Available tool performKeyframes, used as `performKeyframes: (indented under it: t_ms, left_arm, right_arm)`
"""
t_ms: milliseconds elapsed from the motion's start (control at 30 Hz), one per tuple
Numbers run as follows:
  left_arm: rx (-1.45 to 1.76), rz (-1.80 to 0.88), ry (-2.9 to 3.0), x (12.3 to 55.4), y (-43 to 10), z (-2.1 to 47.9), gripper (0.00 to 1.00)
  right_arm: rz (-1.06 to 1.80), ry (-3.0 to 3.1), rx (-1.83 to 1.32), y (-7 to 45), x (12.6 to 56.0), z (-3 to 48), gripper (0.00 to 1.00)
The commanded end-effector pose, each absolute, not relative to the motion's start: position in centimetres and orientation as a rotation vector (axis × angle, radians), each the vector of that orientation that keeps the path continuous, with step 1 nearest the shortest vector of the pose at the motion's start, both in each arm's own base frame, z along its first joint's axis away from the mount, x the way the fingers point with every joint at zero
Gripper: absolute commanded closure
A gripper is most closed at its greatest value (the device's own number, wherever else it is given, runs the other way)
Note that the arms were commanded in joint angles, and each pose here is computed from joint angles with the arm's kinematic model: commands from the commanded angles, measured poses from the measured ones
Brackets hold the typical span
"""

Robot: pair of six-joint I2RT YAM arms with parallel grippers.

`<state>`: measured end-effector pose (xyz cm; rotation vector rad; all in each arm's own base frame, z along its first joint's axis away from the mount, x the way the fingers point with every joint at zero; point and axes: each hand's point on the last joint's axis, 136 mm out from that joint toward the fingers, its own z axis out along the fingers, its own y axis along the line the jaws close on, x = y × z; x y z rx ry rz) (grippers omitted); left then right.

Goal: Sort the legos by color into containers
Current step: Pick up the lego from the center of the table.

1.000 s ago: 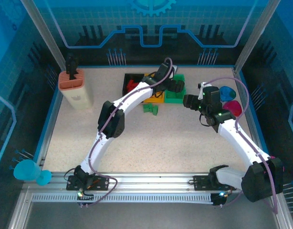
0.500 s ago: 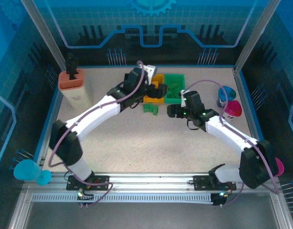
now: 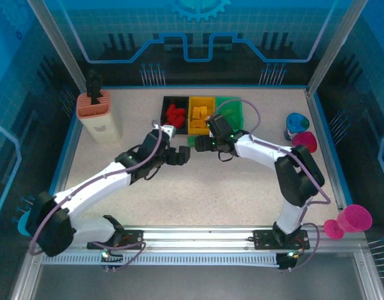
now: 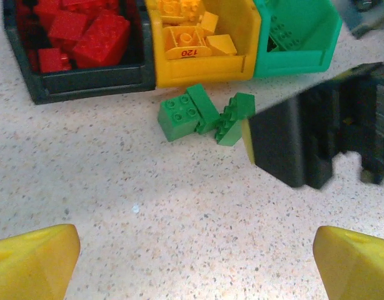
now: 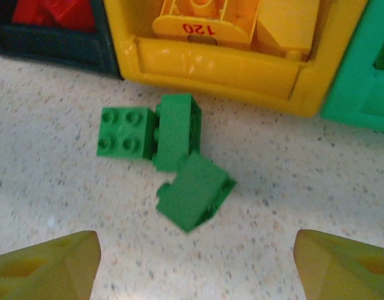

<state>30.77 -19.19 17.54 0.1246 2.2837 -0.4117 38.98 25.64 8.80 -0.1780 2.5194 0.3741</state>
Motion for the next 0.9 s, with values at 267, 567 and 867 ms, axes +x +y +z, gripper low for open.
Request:
performKeyframes:
  t_ms: [267, 567, 867]
  left_arm:
    - [-0.028, -0.411, 2.282, 26.8, -15.2, 16.7, 0.04]
    - [-0.058, -0.436, 2.284, 25.2, -14.3, 15.8, 0.05]
    - [-0.012, -0.432, 2.287, 24.8, -14.6, 15.9, 0.06]
  right_arm:
    - [0.163, 2.608, -0.110, 27.3, 40.6, 5.3, 0.27]
    - [0.034, 2.548, -0.106, 26.3, 40.5, 6.2, 0.67]
    - [0.041, 2.411, -0.120, 24.3, 40.1, 13.4, 0.70]
